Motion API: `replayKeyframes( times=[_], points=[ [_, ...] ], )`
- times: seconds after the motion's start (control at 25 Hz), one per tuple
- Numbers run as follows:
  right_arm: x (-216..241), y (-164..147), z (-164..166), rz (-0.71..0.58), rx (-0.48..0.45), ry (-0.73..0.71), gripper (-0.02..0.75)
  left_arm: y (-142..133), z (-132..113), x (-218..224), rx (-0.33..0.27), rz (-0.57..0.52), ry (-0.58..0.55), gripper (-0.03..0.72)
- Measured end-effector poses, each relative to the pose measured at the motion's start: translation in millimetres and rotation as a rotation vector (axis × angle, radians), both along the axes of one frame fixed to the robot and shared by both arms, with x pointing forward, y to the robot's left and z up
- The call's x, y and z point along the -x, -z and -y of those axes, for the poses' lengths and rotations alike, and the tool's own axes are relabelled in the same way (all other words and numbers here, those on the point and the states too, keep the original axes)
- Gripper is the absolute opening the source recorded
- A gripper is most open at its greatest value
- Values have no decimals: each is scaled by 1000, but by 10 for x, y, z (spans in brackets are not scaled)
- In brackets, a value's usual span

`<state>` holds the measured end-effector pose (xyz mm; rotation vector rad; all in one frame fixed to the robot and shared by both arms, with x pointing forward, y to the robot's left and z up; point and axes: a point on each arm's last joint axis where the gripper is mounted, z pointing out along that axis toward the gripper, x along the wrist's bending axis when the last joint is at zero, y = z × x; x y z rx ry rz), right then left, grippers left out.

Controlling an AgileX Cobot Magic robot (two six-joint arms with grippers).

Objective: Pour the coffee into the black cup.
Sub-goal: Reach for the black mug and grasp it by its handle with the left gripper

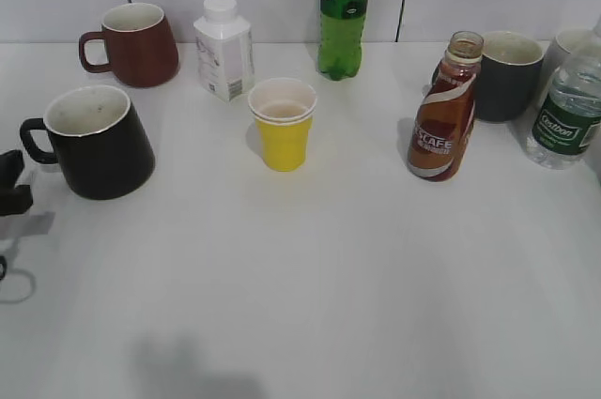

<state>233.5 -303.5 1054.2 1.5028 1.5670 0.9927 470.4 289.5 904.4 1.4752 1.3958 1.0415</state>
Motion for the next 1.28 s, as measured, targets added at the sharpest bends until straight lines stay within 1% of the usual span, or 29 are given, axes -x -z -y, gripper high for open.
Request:
replayKeyframes(
  times=[0.16, 0.44, 0.64, 0.88, 1.28],
  points=[
    [0, 0, 0, 0, -1, 0, 588, -6, 45, -16, -4, 42, 52, 379],
    [0, 0, 0, 0, -1, 0, 588, -63, 65, -92, -5, 88, 70, 379],
    [0, 0, 0, 0, -1, 0, 588, -60, 79, -175, -9, 71, 81, 379],
    [0, 0, 0, 0, -1, 0, 588, 58, 108, -224, -14, 31, 113, 379],
    [0, 0, 0, 0, -2, 1, 588, 87, 114, -301, -16, 35, 129, 379]
  ],
)
